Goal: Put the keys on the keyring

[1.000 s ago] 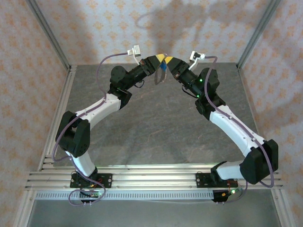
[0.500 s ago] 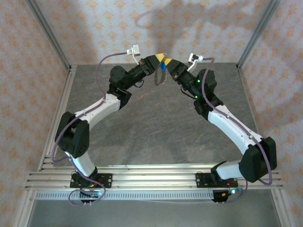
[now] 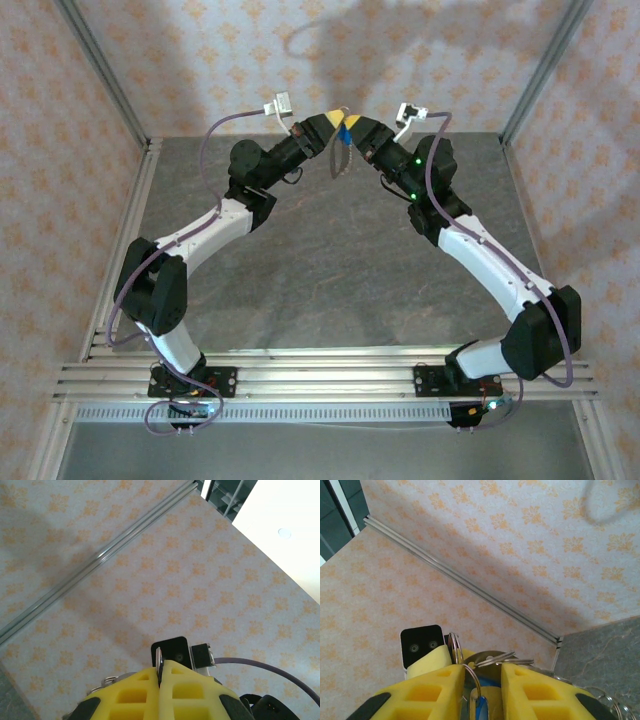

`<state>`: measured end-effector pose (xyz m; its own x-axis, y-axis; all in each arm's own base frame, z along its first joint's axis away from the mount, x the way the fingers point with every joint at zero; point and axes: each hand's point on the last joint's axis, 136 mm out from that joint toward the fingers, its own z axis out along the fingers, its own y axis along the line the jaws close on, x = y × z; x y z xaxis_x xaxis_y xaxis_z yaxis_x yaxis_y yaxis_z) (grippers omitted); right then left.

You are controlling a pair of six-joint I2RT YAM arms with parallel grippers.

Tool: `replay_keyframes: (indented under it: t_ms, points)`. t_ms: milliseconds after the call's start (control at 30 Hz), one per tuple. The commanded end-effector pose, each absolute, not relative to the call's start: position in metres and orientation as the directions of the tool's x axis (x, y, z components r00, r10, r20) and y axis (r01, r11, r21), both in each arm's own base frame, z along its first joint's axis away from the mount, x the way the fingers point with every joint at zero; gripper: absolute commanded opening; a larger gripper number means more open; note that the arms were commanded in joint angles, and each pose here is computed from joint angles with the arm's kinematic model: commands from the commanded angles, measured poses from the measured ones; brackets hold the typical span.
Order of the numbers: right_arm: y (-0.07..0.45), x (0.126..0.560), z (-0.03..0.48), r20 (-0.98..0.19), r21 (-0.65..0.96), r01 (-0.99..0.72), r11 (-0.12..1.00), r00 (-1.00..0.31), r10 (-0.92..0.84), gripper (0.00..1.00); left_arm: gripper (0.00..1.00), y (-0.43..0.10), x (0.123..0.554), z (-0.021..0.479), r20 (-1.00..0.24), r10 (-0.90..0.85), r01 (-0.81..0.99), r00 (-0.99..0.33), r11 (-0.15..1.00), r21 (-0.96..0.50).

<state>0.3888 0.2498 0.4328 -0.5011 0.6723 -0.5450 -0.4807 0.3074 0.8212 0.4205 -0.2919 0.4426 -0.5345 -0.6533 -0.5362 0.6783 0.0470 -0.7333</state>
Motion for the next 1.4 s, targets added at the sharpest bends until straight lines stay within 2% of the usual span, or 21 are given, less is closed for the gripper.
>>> replay_keyframes:
  t_ms: [0,100,500,933,1167,1233,1367]
  points:
    - [0.24,0.389,0.463,-0.561,0.789,-0.537,0.3,-0.43,0.707,0.32,0.0,-0.293,0.394,0.468,-0.573,-0.642,0.743,-0.509,0.008,-0.669]
    - [0.233,0.388,0.468,-0.553,0.788,-0.542,0.291,-0.418,0.721,0.37,0.0,-0.292,0.393,0.468,-0.576,-0.643,0.744,-0.506,0.012,-0.668]
    - [0.216,0.38,0.469,-0.546,0.789,-0.538,0.295,-0.396,0.738,0.4,0.0,-0.294,0.392,0.471,-0.582,-0.64,0.748,-0.502,0.016,-0.663]
    - [0.24,0.386,0.468,-0.534,0.797,-0.553,0.242,-0.459,0.71,0.32,0.0,-0.299,0.393,0.47,-0.587,-0.632,0.749,-0.506,0.016,-0.663]
    - [0.252,0.384,0.458,-0.539,0.8,-0.55,0.239,-0.484,0.69,0.15,0.0,-0.301,0.394,0.468,-0.586,-0.631,0.746,-0.508,0.017,-0.666]
    - [0.252,0.383,0.456,-0.538,0.802,-0.547,0.241,-0.484,0.69,0.15,0.0,-0.301,0.394,0.467,-0.588,-0.63,0.746,-0.507,0.02,-0.665]
    - [0.254,0.381,0.455,-0.542,0.8,-0.55,0.239,-0.492,0.681,0.2,0.0,-0.303,0.393,0.465,-0.593,-0.625,0.745,-0.508,0.026,-0.667]
